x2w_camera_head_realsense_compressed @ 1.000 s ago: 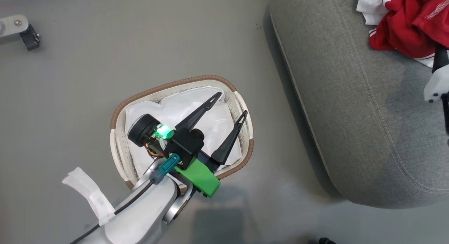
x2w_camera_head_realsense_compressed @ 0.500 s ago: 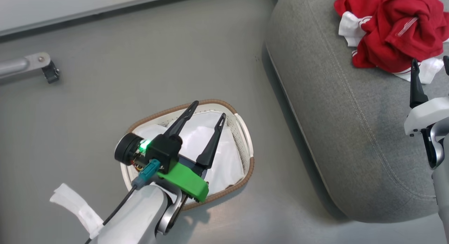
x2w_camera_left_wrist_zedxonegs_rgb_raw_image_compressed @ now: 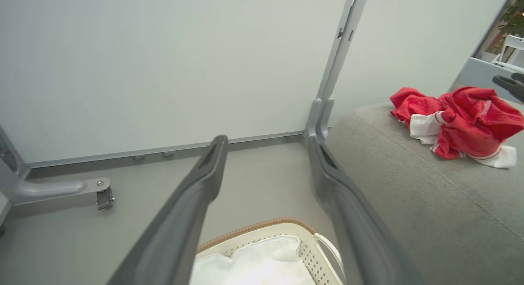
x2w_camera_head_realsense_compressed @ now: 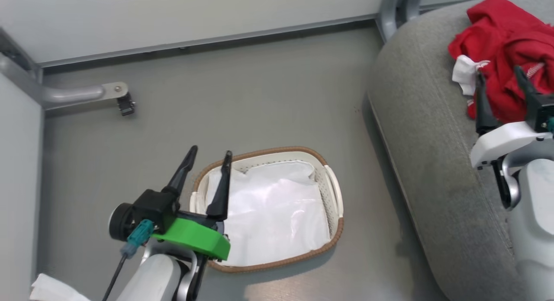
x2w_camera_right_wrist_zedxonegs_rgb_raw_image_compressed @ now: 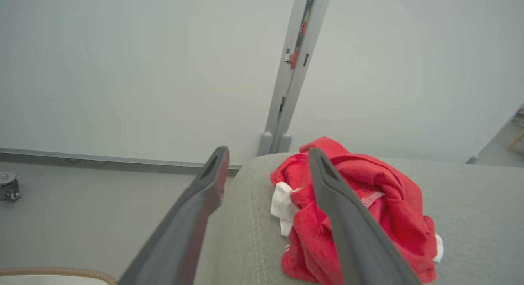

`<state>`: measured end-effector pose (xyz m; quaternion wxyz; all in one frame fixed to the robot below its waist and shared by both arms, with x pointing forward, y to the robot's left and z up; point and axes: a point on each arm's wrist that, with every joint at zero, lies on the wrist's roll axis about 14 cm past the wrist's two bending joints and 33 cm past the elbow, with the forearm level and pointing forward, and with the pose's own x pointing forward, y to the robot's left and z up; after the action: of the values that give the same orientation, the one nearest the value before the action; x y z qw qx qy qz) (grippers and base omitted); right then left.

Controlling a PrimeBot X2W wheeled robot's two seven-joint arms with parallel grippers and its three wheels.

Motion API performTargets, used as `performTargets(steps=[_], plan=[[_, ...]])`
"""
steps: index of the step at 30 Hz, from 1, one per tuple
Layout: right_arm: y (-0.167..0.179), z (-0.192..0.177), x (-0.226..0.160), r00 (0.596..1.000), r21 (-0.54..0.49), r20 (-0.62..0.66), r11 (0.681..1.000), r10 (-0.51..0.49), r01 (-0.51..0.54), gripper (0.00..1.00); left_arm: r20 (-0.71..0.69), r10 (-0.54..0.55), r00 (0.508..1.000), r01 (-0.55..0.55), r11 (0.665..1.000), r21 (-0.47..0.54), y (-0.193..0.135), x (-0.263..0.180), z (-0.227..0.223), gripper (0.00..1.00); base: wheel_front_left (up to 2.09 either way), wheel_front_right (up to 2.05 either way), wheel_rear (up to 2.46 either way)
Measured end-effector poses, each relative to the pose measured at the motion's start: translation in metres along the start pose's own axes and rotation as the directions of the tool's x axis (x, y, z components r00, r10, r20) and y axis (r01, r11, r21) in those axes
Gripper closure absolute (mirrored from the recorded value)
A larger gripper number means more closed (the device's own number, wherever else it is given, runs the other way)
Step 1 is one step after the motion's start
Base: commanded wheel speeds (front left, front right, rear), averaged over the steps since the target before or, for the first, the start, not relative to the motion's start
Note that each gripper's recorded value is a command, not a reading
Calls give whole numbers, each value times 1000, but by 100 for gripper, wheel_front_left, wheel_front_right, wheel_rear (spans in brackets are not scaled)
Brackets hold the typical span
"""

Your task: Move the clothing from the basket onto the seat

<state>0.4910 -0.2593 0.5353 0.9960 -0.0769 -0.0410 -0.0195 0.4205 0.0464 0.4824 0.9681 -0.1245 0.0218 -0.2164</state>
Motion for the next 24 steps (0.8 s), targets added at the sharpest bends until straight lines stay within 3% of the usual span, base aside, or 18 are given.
performTargets(steps=[12,24], plan=[[107,7,-9,983,154,44,972,176,-180,0,99,308,946,-308,951,-14,75,-60,29,0,0,0,0],[134,-1,-55,972,281,41,931,231,-233,0,62,433,899,-433,901,-25,98,-103,12,0,0,0,0]])
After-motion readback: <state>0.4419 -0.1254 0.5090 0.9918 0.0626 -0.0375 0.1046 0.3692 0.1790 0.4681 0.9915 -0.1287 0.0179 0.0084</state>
